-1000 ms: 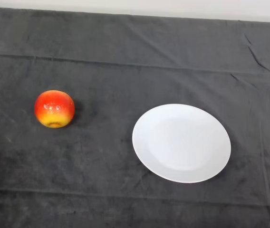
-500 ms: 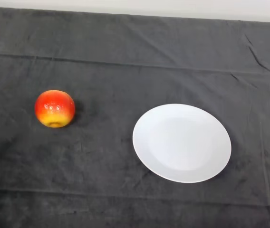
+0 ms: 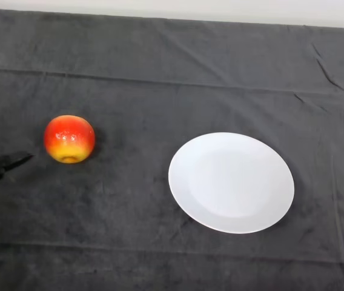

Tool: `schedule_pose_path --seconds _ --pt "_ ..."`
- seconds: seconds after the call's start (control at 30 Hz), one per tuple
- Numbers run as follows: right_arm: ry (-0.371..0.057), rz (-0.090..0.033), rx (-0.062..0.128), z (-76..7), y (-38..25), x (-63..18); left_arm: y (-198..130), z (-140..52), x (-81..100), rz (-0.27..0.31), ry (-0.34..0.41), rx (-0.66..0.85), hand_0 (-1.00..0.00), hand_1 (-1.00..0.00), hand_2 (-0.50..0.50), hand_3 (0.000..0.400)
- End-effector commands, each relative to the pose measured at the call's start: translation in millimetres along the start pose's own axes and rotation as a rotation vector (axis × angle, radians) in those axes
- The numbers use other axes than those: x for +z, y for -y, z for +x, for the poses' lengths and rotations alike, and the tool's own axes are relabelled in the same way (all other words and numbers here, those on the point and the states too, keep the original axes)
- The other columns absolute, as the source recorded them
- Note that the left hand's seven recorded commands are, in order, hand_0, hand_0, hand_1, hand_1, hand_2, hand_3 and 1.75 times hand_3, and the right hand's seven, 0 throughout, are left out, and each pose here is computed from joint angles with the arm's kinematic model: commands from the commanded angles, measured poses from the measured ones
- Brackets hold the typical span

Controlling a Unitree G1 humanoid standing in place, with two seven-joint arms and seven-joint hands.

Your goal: Move the apple to the plate

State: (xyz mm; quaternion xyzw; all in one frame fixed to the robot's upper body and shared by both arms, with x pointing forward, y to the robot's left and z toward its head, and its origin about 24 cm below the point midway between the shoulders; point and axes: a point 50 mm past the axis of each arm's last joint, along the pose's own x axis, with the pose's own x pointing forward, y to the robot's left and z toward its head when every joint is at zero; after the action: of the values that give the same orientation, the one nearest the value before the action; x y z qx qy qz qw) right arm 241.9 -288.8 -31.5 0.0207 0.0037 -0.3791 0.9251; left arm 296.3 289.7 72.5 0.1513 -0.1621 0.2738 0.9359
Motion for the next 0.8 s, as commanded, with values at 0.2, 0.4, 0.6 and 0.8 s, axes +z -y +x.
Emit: schedule_pose_path --seconds 0.2,0.4,0.6,0.8 --pt "-0.289 -0.059 -0.028 -47.8 14.7 -52.3 39.3 5.6 17.1 -0.011 0.038 -0.13 0.0 0.0 0.0 0.0" --pt "-0.289 -0.059 -0.028 -47.8 14.8 -52.3 57.2 7.6 19.4 -0.01 0.021 -0.201 0.0 0.0 0.0 0.0" --pt "-0.289 -0.059 -0.028 -49.3 16.1 -53.4 68.7 8.7 18.5 -0.011 0.001 -0.255 0.0 0.0 0.0 0.0" --pt "-0.294 -0.06 -0.027 -50.5 17.2 -54.4 77.0 8.9 15.2 -0.012 -0.025 -0.293 0.0 0.0 0.0 0.0"
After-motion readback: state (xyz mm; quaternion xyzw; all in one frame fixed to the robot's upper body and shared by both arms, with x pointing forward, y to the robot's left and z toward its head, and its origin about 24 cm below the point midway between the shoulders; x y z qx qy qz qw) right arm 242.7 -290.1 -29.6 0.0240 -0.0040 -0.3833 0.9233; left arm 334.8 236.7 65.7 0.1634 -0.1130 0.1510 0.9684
